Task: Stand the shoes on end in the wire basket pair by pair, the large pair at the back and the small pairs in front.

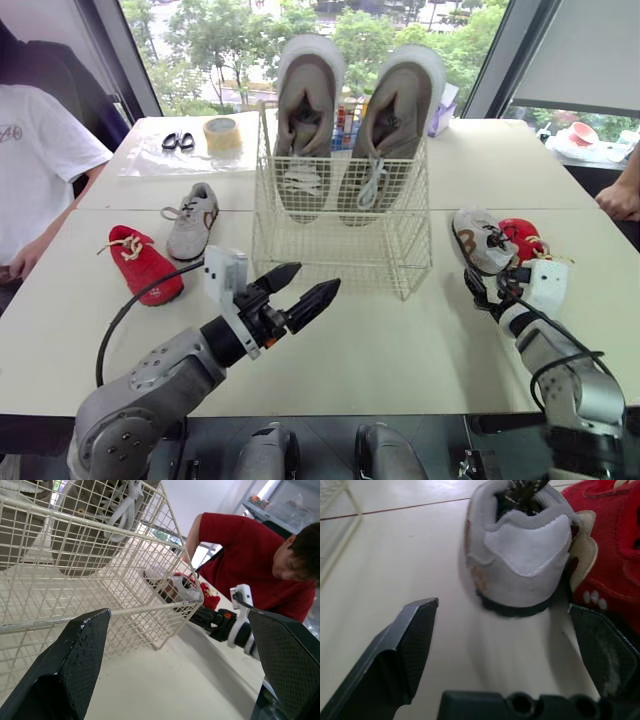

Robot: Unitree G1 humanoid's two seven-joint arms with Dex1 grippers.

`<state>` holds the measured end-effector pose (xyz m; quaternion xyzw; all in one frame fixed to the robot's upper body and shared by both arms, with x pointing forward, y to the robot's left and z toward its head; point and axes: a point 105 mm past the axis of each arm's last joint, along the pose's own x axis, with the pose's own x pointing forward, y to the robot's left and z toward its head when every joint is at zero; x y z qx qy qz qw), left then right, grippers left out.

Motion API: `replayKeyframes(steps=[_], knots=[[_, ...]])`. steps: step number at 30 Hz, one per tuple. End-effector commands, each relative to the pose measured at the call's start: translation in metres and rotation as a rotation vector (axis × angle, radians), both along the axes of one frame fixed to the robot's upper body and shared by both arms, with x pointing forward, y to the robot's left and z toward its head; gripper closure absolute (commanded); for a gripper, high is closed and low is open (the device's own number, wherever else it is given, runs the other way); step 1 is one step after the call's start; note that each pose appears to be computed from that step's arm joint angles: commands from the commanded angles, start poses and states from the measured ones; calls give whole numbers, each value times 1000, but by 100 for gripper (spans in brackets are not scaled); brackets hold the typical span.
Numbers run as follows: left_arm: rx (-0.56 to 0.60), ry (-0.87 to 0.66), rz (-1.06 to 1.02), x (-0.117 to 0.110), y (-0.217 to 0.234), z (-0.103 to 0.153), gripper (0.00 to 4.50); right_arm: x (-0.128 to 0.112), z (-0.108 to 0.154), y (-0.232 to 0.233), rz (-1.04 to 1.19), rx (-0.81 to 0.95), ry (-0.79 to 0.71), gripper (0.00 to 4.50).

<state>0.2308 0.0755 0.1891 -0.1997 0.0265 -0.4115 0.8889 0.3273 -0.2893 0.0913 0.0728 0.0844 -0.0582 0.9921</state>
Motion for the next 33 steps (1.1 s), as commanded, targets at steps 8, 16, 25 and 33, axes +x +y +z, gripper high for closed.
replayKeyframes(steps=[8,16,25,33], knots=[[47,-28,-12,-7,-2,1,1,39,3,-4,-14,45,-84,0],[14,20,-148,-28,-4,12,0,46,1,8,15,44,-124,262],[-297,-98,-93,5,95,108,0,44,206,10,-33,-114,-716,302],[-378,-307,-156,34,114,190,0,-40,372,122,601,-433,-1162,302]])
